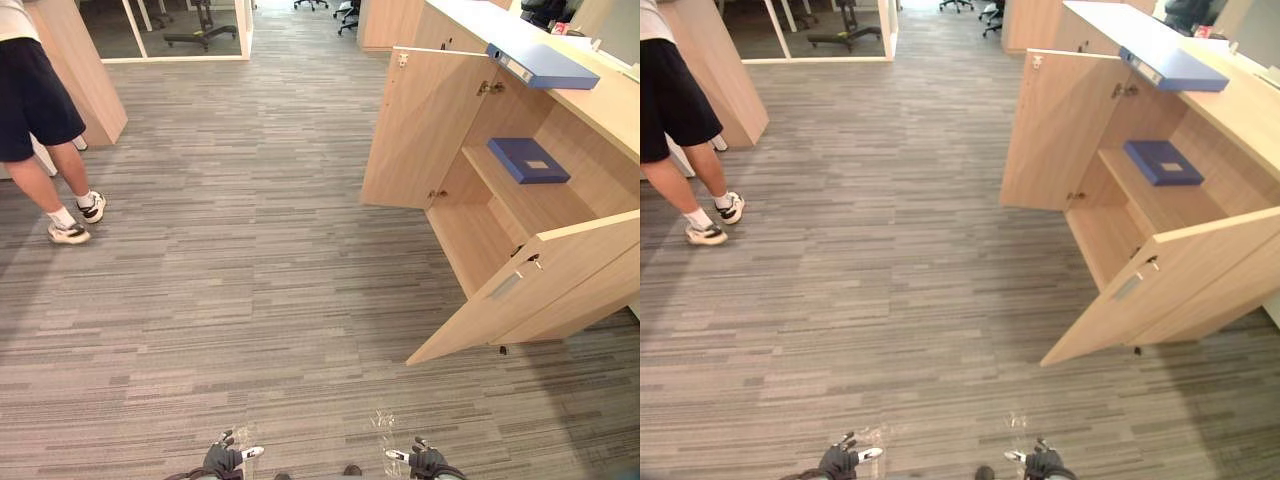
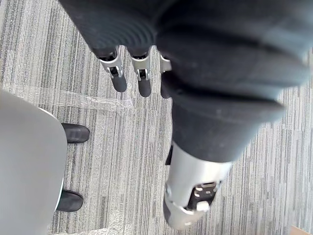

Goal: Walk over to the cabinet, pick up the folder, carry it to the office cabinet, place the folder inside the office cabinet, then close the office cabinet door

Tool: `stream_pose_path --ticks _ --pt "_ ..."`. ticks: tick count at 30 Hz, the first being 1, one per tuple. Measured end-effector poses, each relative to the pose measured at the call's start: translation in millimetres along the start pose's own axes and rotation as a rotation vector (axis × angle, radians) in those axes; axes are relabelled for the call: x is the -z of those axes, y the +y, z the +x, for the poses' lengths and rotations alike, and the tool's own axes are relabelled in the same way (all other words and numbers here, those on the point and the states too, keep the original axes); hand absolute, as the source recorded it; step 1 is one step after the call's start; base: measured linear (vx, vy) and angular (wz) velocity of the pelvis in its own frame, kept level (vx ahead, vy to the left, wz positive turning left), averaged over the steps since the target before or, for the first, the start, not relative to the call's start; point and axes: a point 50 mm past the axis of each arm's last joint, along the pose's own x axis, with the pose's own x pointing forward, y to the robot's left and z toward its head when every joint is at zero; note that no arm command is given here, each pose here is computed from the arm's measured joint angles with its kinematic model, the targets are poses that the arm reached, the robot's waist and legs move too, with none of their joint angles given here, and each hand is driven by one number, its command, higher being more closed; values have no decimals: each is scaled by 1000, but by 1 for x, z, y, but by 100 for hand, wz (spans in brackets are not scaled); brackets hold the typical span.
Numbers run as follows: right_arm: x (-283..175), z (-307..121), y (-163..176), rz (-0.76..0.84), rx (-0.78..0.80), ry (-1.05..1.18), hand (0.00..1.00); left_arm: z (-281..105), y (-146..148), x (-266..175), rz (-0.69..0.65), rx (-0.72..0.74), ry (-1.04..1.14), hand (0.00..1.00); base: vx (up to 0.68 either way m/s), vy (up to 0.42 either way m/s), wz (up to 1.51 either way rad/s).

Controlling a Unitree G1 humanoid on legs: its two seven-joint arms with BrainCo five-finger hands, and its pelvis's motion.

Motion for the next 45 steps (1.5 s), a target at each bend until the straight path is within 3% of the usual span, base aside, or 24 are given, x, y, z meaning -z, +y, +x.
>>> stream_pose_path --ticks 5,8,14,20,25,30,38,45 --pt "-10 1 -3 9 11 -32 0 2 17 -16 -117 -86 -61 0 41 -11 -31" --pt "-12 1 -11 11 34 -35 0 3 7 -27 -147 -66 -107 0 158 3 -2" --pt "-10 1 -13 33 50 -26 0 5 4 -37 -127 -62 -139 0 379 256 -21" --pt "9 0 -7 165 60 51 0 -1 22 -24 -181 -155 -133 0 528 470 -38" --pt "-6 -1 -34 212 143 -36 0 -5 25 -7 -96 -148 -84 0 609 460 4" --pt "-21 1 -19 165 89 -76 0 -3 15 -5 28 -94 -61 0 520 114 -7" --pt "-32 4 -18 63 75 -99 0 -2 3 -6 26 -65 -67 0 391 -126 -46" --pt "-10 0 -30 94 124 -41 0 -6 16 5 -192 -155 -39 0 391 -99 -99"
